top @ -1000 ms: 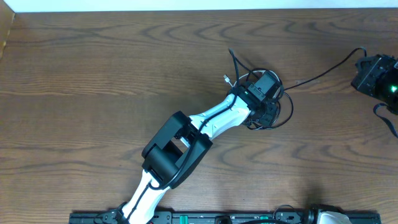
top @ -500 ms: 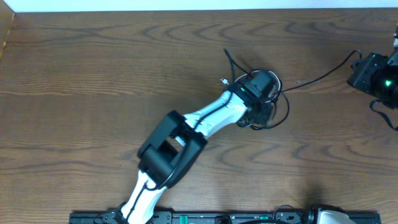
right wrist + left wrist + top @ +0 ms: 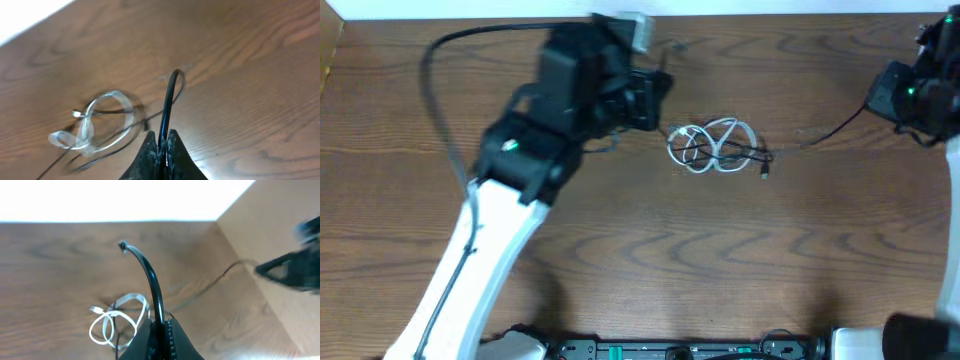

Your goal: Untangle cables

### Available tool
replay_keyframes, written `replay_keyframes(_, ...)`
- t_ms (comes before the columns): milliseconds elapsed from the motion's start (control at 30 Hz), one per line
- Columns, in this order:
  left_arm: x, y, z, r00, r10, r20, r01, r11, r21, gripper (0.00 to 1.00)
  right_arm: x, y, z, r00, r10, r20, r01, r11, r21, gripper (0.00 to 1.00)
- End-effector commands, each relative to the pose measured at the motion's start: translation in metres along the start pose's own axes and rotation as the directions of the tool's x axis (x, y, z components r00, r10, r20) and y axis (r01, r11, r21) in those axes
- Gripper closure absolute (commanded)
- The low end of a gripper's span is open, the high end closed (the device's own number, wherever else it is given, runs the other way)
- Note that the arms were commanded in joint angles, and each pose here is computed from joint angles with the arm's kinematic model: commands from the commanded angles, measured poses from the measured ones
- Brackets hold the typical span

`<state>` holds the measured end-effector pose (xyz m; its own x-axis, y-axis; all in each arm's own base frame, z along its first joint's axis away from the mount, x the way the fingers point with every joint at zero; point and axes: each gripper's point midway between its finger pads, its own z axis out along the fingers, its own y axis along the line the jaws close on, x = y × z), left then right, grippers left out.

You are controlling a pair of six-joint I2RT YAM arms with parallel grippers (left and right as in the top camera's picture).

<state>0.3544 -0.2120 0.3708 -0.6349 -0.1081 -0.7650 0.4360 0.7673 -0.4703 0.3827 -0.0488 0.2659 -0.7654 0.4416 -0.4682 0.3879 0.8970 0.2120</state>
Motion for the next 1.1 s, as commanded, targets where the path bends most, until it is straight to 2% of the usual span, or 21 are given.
replay_keyframes(0,-0.019,0.019,-0.024,0.998,0.005,0.068,-0.002,0.999,-0.04,0.93,-0.001,-0.016,0.027,0.998,-0.009,-0.055,0.012,0.999,0.05,0.99)
replay_keyframes(67,-0.028,0.029,-0.037,0.994,-0.004,0.105,0.011,0.998,-0.067,0.92,0.003,-0.021,0.044,0.994,-0.007,-0.109,0.013,0.999,0.05,0.97)
replay_keyframes(100,-0.03,0.035,-0.042,0.993,-0.011,0.116,0.02,0.996,-0.081,0.92,0.006,-0.023,0.052,0.991,-0.005,-0.136,0.01,0.999,0.04,0.92)
replay_keyframes(167,-0.031,0.044,-0.048,0.992,-0.024,0.122,0.037,0.994,-0.105,0.93,0.011,-0.023,0.062,0.983,-0.001,-0.183,0.003,1.0,0.011,0.82)
replay_keyframes(200,-0.031,0.048,-0.049,0.992,-0.03,0.121,0.044,0.993,-0.113,0.93,0.014,-0.02,0.065,0.979,-0.005,-0.203,0.001,1.0,-0.021,0.68)
replay_keyframes(233,-0.03,0.05,-0.049,0.993,-0.035,0.116,0.049,0.992,-0.119,0.93,0.016,-0.01,0.067,0.974,-0.038,-0.221,0.017,0.995,-0.095,0.5)
replay_keyframes(267,-0.028,0.051,-0.048,0.993,-0.04,0.108,0.053,0.991,-0.122,0.93,0.019,0.005,0.065,0.969,-0.091,-0.23,0.044,0.978,-0.201,0.41)
replay_keyframes(333,-0.024,0.052,-0.046,0.995,-0.047,0.092,0.059,0.991,-0.123,0.93,0.023,0.036,0.055,0.961,-0.168,-0.219,0.071,0.918,-0.391,0.3)
replay_keyframes(400,-0.02,0.053,-0.042,0.996,-0.055,0.073,0.064,0.99,-0.124,0.93,0.025,0.058,0.046,0.955,-0.231,-0.188,0.107,0.856,-0.506,0.24)
replay_keyframes(533,-0.014,0.057,-0.037,0.997,-0.068,0.048,0.074,0.988,-0.132,0.93,0.035,0.087,0.04,0.94,-0.298,-0.168,0.15,0.801,-0.58,0.22)
replay_keyframes(767,-0.014,0.058,-0.037,0.997,-0.069,0.047,0.074,0.988,-0.133,0.93,0.073,0.146,0.041,0.88,-0.446,-0.165,0.244,0.722,-0.647,0.26)
replay_keyframes(1067,-0.007,0.06,-0.037,0.996,-0.083,0.023,0.085,0.986,-0.143,0.93,0.142,0.204,0.074,0.787,-0.527,-0.321,0.199,0.709,-0.676,0.38)
